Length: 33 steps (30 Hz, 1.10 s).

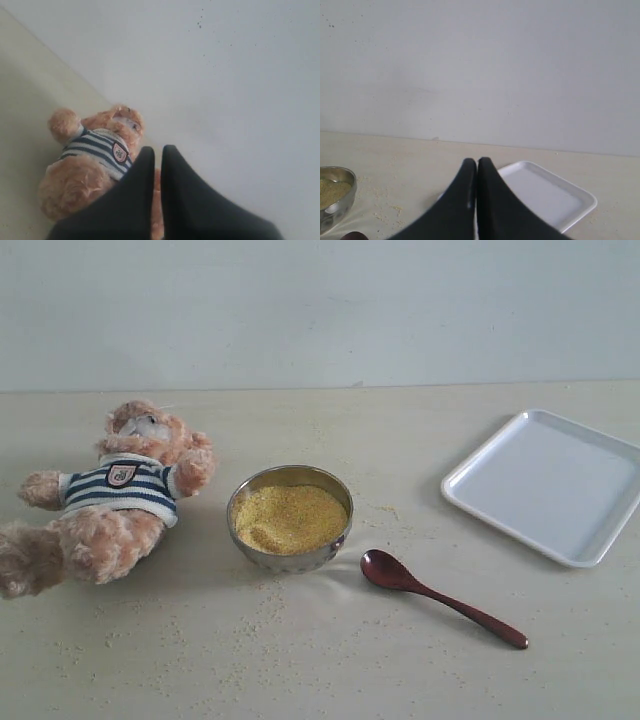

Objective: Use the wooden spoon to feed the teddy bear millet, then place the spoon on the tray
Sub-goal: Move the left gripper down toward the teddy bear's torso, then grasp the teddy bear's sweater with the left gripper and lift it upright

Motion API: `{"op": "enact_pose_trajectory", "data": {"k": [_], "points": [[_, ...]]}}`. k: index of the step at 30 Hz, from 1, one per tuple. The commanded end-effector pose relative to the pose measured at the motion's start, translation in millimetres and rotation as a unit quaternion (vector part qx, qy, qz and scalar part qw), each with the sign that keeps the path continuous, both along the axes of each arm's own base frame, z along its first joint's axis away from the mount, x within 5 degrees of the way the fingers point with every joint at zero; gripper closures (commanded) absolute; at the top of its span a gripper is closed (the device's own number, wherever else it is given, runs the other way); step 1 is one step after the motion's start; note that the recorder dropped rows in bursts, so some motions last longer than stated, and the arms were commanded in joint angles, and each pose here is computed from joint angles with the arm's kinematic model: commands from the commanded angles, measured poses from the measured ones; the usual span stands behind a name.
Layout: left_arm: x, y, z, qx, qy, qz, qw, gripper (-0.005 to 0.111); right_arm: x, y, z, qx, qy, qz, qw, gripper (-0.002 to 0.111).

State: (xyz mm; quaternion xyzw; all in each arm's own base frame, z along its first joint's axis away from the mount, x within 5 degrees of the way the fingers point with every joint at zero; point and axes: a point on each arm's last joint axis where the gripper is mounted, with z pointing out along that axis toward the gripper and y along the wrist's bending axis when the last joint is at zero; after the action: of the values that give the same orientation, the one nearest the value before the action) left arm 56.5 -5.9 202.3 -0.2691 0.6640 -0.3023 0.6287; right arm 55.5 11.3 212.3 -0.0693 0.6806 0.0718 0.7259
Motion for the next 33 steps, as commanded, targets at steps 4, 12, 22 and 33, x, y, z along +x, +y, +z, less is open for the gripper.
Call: {"op": "enact_pose_trajectory", "data": {"k": [4, 12, 22, 33], "points": [[-5, -6, 15, 0.016, 0.010, -0.034, 0.999, 0.102, 0, 0, -1, -0.001, -0.002, 0.000, 1.000, 0.108], [5, -18, 75, 0.153, 0.077, -0.119, 0.978, 0.101, 0, 0, -1, -0.001, -0.002, 0.000, 1.000, 0.108], [141, -25, 94, 0.276, 0.288, -0.267, 0.877, 0.037, 0, 0, -2, -0.002, 0.002, 0.000, 1.000, 0.108], [205, 26, 67, 0.184, 0.297, -0.286, 0.892, 0.042, 0, 0, -2, -0.002, 0.002, 0.000, 1.000, 0.108]]}}
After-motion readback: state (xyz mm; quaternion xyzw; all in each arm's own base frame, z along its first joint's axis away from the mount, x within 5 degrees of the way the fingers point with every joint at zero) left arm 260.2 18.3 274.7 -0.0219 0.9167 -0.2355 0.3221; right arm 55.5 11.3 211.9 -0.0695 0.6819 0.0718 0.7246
